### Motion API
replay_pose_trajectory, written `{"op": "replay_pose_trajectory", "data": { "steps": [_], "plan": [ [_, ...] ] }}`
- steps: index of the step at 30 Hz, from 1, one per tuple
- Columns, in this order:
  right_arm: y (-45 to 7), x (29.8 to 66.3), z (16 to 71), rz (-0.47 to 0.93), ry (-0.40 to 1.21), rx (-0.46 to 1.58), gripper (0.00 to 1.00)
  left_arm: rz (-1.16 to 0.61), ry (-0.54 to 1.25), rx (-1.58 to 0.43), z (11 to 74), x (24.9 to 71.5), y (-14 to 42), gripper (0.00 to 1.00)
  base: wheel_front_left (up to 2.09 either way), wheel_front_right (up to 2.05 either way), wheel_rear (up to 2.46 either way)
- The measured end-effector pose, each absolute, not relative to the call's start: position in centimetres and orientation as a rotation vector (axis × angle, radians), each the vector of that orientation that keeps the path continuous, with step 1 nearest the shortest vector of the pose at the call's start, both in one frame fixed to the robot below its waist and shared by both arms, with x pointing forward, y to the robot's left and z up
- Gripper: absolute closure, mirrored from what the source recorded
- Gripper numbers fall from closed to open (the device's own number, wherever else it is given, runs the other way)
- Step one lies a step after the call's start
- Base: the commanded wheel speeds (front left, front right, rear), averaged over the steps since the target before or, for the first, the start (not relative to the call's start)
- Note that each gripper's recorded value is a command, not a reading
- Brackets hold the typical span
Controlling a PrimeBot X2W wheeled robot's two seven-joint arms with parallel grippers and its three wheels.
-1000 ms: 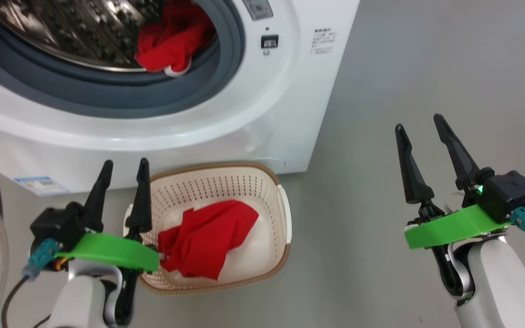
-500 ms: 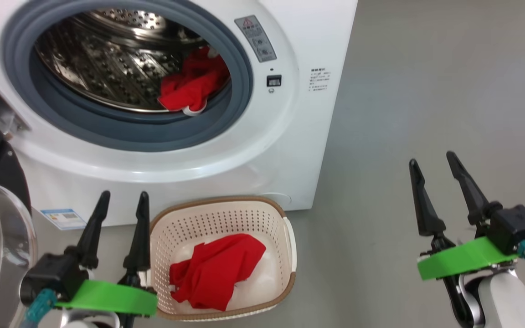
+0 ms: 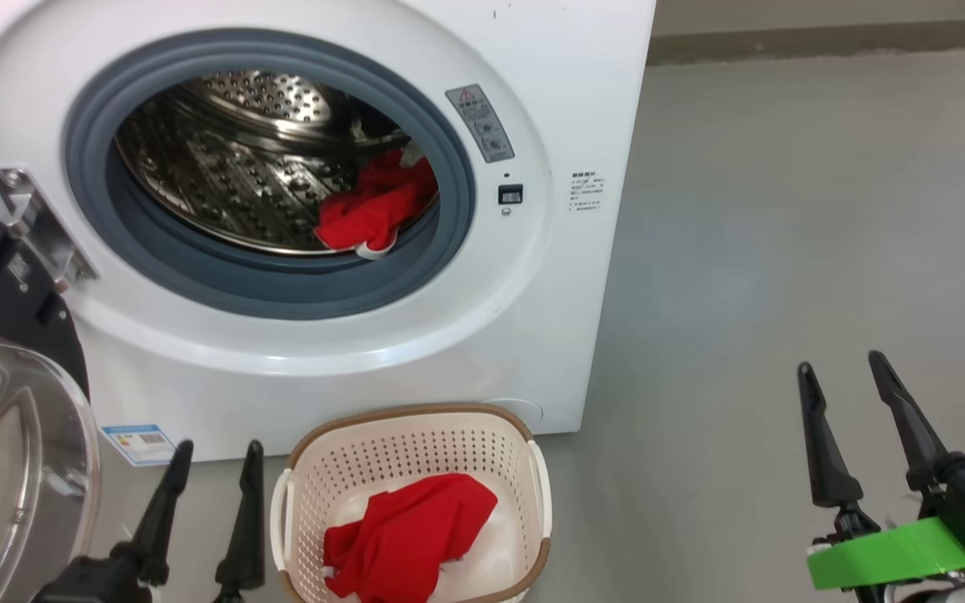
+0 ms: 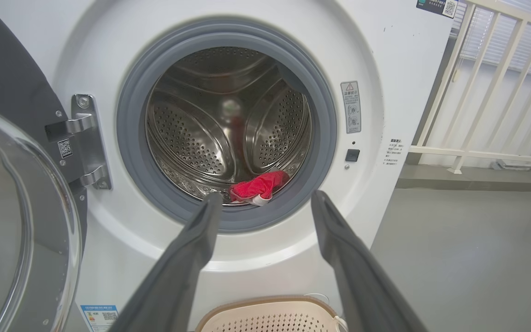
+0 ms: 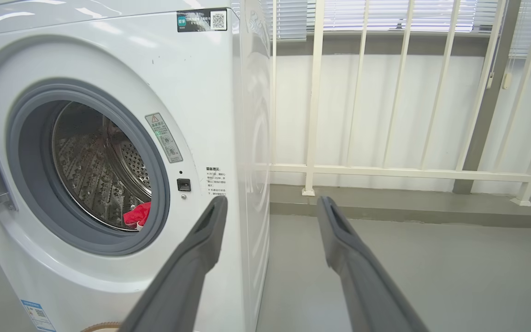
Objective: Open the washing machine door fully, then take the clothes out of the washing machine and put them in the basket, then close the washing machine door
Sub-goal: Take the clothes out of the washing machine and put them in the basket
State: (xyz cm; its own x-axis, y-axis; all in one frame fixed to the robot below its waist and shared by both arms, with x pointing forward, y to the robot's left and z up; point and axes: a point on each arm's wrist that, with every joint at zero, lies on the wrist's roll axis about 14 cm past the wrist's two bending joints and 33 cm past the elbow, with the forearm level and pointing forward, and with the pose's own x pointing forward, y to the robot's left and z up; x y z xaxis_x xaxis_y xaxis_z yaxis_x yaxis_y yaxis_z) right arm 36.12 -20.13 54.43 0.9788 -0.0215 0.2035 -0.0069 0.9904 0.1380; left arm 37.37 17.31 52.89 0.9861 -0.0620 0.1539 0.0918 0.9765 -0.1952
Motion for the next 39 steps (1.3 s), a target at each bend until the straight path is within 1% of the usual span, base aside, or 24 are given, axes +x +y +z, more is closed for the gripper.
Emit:
{"op": "replay_pose_trajectory", "data": {
  "steps": [3,12,16,26,39],
  "plan": [
    [-20.3,35.5,54.5,-0.012,-0.209,0.139,0.0,-0.073,-0.142,-0.2,52.7,36.6,17.5,0.0,0.0,0.0,0.0],
    [-20.0,35.4,54.9,-0.005,-0.223,0.146,0.0,-0.081,-0.162,-0.229,53.4,36.2,17.3,0.0,0.0,0.0,0.0],
    [-19.9,35.1,54.4,-0.005,-0.207,0.147,0.0,-0.079,-0.144,-0.224,53.0,35.8,17.5,0.0,0.0,0.0,0.0],
    [-20.0,35.0,54.4,-0.007,-0.209,0.147,0.0,-0.078,-0.133,-0.218,52.8,35.9,17.4,0.0,0.0,0.0,0.0],
    [-19.5,35.6,53.3,0.007,-0.172,0.151,0.0,-0.073,-0.092,-0.23,51.6,36.4,17.1,0.0,0.0,0.0,0.0]
  ]
}}
